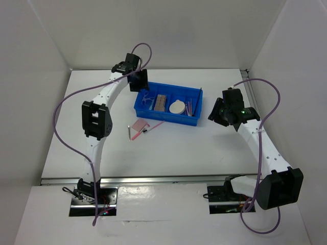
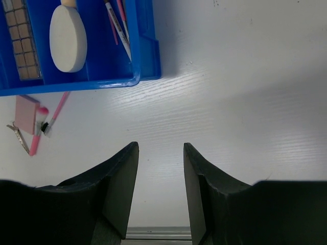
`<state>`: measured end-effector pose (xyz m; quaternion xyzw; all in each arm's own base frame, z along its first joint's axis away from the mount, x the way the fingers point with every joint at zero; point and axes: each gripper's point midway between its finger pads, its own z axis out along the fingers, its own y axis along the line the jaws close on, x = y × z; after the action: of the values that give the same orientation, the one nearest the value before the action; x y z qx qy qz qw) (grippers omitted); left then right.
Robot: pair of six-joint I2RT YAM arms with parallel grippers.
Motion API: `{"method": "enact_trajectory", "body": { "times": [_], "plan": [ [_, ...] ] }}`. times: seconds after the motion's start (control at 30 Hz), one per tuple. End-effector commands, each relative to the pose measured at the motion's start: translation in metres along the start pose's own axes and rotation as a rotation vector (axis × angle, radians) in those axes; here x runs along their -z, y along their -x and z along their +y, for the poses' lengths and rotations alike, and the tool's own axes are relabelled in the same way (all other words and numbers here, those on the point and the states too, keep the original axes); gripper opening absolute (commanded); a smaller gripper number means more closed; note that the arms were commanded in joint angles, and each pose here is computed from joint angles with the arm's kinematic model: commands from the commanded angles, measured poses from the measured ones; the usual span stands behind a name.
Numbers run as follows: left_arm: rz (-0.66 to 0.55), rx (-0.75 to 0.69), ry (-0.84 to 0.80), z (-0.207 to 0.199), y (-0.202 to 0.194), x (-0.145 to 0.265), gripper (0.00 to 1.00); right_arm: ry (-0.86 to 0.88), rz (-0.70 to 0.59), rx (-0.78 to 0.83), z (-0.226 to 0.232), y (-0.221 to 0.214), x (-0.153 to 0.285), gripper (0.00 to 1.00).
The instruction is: Organize the makeup
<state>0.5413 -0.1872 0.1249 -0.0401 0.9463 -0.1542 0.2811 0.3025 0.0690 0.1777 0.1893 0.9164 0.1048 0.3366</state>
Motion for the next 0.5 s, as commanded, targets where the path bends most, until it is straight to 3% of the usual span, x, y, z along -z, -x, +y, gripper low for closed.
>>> {"method": "enact_trajectory", "body": {
  "times": [0.0,0.07,0.17,0.2,0.27,0.3,0.33,0.47],
  "plan": [
    [-0.126,-0.037,-0.077,-0.024,0.033,0.057,0.71,0.012,-0.028,0.007,0.006,0.008,0.008,0.48],
    [-0.167,-0.041,-0.08,-0.028,0.037,0.089,0.78,0.012,-0.028,0.007,0.006,0.008,0.008,0.48],
    [-0.147,-0.023,-0.014,-0.011,0.007,0.099,0.72,0.018,-0.025,0.014,0.008,0.007,0.008,0.48],
    [-0.072,-0.001,0.029,0.007,-0.029,0.088,0.69,0.022,-0.031,0.013,0.008,0.006,0.009,0.48],
    [-0.114,0.038,0.056,0.013,-0.044,0.115,0.62,0.022,-0.031,0.013,0.008,0.006,0.009,0.48],
    [-0.034,0.059,0.108,0.033,-0.083,0.105,0.61,0.022,-0.031,0.004,0.007,0.005,0.007,0.48],
    [-0.065,0.101,0.138,0.036,-0.091,0.121,0.6,0.028,-0.028,0.012,0.01,0.003,0.007,0.48],
    [-0.005,0.229,0.243,0.066,-0.153,0.12,0.62,0.042,-0.021,0.01,0.013,-0.002,0.004,0.48]
  ]
}}
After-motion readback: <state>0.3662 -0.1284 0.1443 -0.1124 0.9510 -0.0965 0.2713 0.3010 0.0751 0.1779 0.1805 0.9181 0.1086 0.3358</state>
